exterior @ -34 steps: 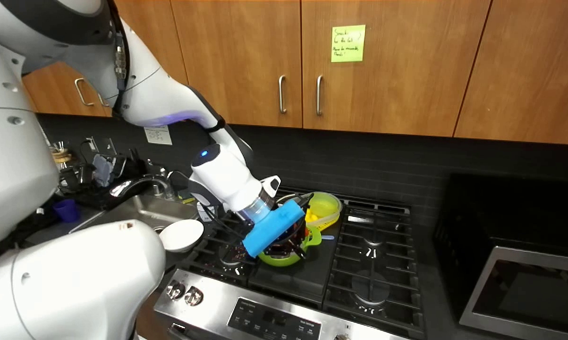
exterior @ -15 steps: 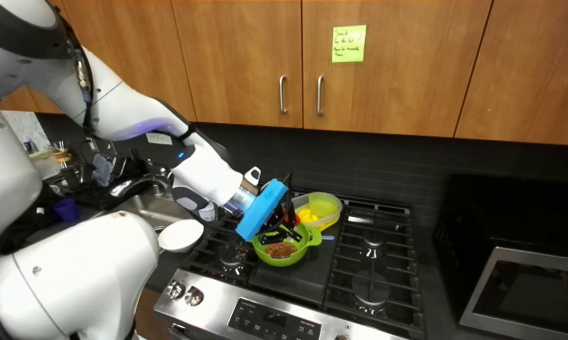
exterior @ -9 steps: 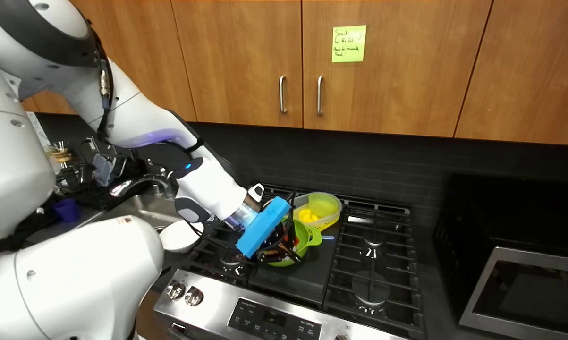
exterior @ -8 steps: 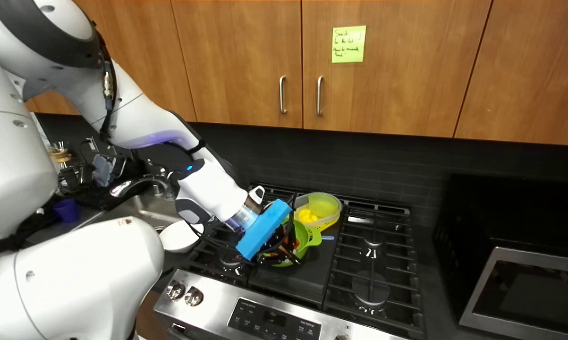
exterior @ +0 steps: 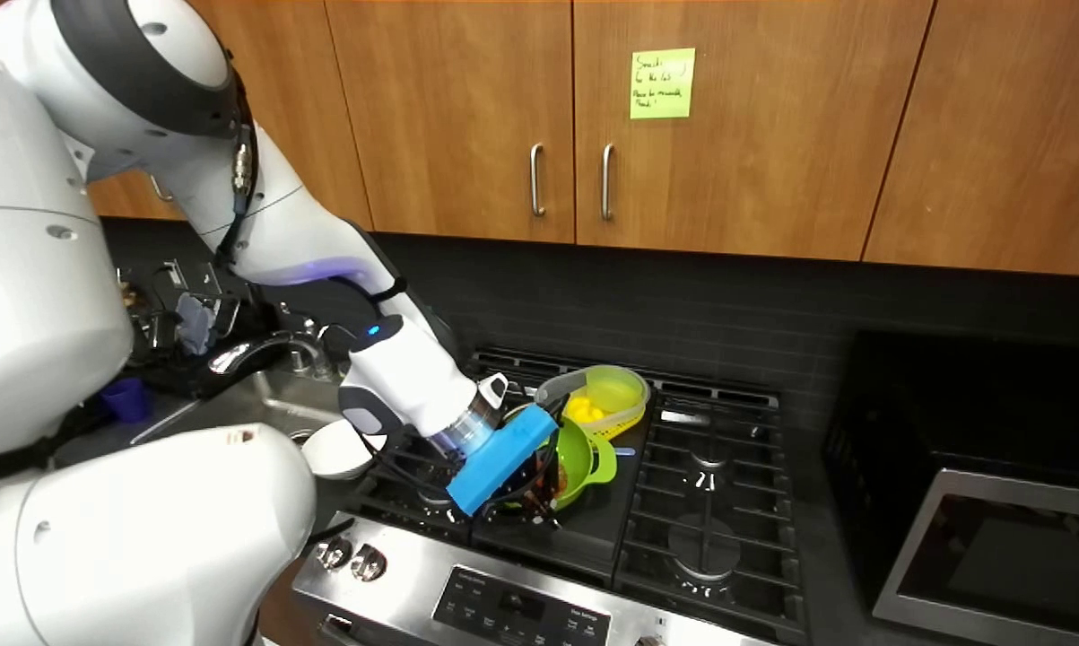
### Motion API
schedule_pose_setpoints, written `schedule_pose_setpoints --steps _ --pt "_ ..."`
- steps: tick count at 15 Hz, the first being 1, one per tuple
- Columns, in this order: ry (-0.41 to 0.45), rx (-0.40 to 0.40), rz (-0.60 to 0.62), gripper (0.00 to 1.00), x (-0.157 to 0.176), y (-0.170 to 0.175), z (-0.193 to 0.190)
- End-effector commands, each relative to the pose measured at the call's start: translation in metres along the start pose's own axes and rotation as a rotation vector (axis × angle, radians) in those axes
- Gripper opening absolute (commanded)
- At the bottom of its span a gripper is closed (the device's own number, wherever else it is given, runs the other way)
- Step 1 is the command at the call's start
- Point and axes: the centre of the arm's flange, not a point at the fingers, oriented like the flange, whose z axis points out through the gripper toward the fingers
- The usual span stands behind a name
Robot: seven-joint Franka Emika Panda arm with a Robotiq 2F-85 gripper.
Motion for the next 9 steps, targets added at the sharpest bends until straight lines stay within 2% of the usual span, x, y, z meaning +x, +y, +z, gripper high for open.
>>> schedule_pose_setpoints --steps 1,4,9 --pt "0.009 0.041 0.010 0.01 0.028 0.034 -0.047" --pt "0.023 0.042 0.009 0.01 0.030 0.032 -0.051" --pt "0.097 0.009 0.094 0.01 0.039 0.041 -0.066"
